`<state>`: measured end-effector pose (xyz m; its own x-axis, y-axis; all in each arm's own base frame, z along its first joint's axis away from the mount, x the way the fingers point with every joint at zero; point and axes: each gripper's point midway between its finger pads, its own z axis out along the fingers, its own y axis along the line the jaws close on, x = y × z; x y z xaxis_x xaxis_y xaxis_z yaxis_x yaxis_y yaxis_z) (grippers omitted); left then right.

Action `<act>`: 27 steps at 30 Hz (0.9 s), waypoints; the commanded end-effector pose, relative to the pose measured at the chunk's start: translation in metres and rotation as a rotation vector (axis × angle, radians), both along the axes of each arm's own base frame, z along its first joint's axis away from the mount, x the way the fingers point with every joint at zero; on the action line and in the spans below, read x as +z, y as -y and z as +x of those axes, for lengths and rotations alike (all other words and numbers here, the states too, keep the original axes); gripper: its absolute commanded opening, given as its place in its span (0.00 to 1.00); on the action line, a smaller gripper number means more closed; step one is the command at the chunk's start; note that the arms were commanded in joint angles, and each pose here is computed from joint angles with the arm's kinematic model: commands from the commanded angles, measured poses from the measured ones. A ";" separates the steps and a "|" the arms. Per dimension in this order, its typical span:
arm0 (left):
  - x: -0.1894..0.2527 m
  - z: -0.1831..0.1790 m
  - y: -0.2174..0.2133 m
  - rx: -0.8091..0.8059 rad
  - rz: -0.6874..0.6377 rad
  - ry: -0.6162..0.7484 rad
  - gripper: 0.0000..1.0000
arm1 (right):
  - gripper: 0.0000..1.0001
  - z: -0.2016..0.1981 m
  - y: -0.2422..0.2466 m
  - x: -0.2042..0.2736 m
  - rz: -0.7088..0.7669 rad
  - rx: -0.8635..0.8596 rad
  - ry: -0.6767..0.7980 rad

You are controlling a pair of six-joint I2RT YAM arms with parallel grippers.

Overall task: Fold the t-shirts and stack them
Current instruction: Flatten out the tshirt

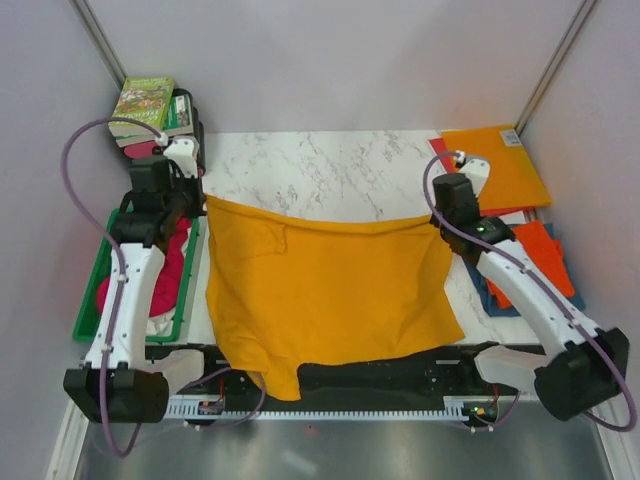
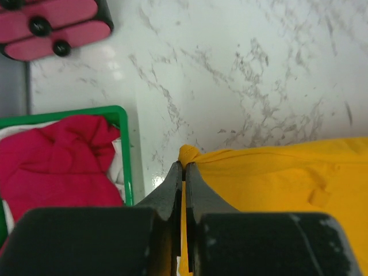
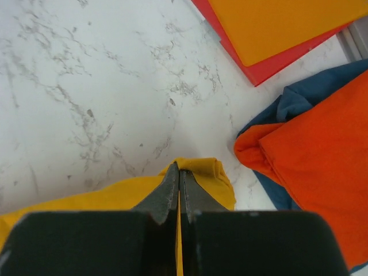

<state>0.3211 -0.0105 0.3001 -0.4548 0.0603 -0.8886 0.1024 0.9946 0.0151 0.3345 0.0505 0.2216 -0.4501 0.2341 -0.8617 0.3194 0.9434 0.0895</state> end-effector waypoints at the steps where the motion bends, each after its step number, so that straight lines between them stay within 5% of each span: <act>1: -0.025 0.061 0.000 -0.039 0.036 0.065 0.02 | 0.00 0.050 -0.009 -0.013 0.035 -0.051 0.080; 9: -0.099 0.134 -0.009 0.001 0.057 -0.044 0.02 | 0.00 0.118 -0.011 -0.065 -0.023 -0.092 -0.003; 27: -0.131 0.223 -0.019 0.054 0.078 -0.078 0.02 | 0.00 0.185 0.006 -0.104 -0.043 -0.138 -0.043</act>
<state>0.5146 0.0026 0.1525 -0.5870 0.0756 -0.8060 0.0649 0.9968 0.0463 0.4965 0.0465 0.1037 -0.5094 0.2528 -0.8225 0.4370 0.8995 0.0058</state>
